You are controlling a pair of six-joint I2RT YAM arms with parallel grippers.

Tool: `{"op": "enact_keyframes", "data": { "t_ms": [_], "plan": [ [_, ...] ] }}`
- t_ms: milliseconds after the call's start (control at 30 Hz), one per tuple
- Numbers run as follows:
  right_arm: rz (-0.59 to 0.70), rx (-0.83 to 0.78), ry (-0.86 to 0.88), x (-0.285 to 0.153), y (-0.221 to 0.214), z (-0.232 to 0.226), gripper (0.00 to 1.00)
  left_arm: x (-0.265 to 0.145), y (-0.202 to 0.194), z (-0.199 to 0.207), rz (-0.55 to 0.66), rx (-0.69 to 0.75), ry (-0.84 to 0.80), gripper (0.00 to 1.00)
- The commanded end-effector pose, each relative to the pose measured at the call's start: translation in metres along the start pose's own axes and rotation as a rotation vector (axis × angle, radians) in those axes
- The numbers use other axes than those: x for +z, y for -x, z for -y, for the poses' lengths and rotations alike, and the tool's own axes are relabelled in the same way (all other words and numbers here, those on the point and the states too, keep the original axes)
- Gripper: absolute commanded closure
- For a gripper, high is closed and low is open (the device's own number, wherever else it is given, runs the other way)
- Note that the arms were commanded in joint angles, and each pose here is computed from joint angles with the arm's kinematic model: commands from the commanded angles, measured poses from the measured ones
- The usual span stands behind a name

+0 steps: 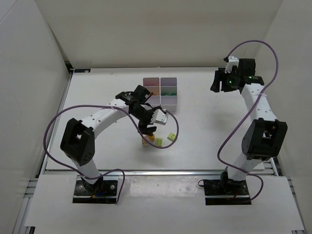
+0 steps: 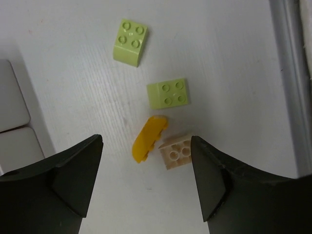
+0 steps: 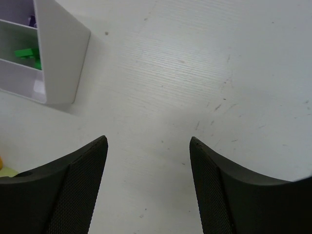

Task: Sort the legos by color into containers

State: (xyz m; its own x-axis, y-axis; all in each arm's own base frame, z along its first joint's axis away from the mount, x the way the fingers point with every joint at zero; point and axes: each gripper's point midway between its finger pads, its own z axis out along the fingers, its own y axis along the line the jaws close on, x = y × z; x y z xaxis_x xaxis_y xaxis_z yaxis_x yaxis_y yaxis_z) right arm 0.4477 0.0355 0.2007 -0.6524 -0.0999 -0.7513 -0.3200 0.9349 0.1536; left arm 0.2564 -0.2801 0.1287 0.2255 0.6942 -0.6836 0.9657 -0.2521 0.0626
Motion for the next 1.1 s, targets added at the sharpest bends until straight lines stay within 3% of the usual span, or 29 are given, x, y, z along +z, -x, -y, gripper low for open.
{"op": "enact_keyframes", "data": {
  "t_ms": [0, 233, 1067],
  "plan": [
    [0.069, -0.024, 0.121, -0.02, 0.015, -0.034, 0.28, -0.001, -0.017, -0.013, -0.059, 0.181, 0.005, 0.17],
    [0.081, -0.049, 0.137, -0.024, 0.015, -0.038, 0.28, 0.009, -0.037, -0.027, -0.11, 0.362, -0.026, 0.21],
    [0.073, -0.051, 0.137, -0.004, 0.024, -0.029, 0.28, 0.045, -0.058, -0.013, -0.113, 0.306, -0.134, 0.32]
  ]
}}
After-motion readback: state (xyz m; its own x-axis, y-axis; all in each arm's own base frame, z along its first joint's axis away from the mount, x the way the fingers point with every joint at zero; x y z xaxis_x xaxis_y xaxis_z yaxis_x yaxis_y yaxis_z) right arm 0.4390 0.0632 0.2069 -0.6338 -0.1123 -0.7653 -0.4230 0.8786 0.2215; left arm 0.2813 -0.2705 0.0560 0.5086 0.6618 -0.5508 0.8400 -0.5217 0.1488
